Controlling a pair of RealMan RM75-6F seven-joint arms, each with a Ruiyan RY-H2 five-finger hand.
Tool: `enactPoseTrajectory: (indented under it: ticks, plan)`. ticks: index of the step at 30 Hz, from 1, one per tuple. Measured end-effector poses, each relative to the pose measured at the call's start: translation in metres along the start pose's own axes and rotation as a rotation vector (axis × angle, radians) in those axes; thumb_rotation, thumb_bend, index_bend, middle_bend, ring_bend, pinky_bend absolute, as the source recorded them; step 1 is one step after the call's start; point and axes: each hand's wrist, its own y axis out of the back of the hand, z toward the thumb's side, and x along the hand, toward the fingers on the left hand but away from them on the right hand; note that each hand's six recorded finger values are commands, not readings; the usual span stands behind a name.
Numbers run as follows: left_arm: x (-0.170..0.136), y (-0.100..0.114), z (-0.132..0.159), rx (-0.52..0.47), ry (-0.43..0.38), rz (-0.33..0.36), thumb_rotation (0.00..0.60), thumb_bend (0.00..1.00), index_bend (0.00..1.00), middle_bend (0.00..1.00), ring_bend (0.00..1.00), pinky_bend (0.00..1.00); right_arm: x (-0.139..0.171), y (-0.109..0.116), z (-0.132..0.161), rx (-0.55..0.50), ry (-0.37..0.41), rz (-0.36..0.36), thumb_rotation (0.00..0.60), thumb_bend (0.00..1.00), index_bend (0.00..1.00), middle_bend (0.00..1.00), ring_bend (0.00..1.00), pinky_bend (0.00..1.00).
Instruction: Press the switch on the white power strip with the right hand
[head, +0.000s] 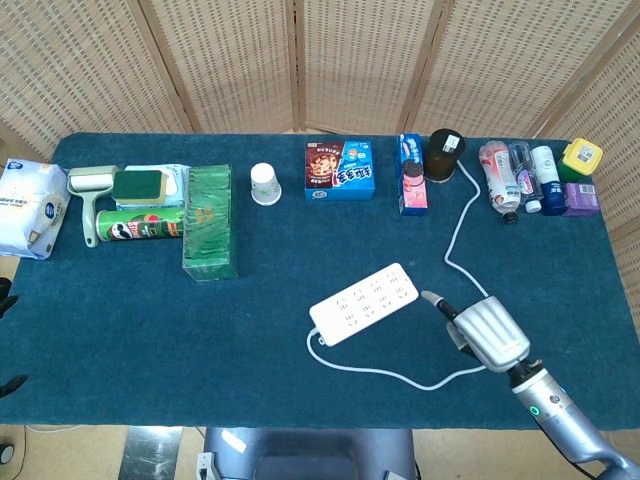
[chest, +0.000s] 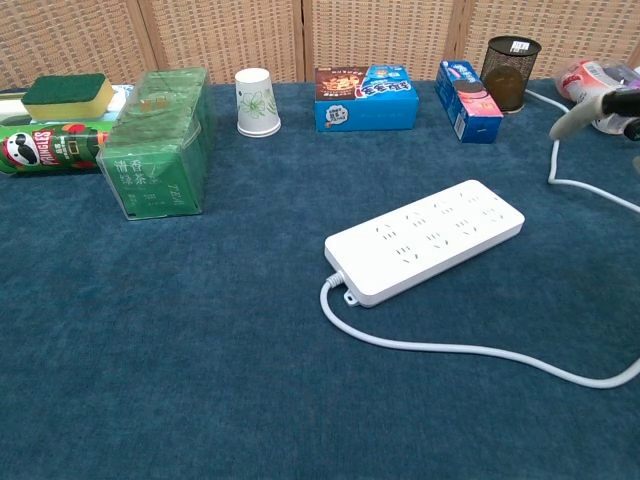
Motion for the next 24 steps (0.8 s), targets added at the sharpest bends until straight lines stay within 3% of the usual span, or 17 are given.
enactPoseTrajectory:
  ticks: [11,24]
  plan:
    - [0.001,0.000,0.004,0.002,-0.011,-0.011,0.600,0.05,0.00,0.00,0.00,0.00,-0.027,-0.016,0.034,0.028,0.069,0.145,0.600,0.77,0.24,0.96,1.00,1.00]
    - [0.001,-0.004,0.009,-0.001,-0.023,-0.020,0.600,0.05,0.00,0.00,0.00,0.00,-0.061,-0.014,0.062,0.090,0.052,0.191,0.600,0.78,0.24,0.96,1.00,1.00]
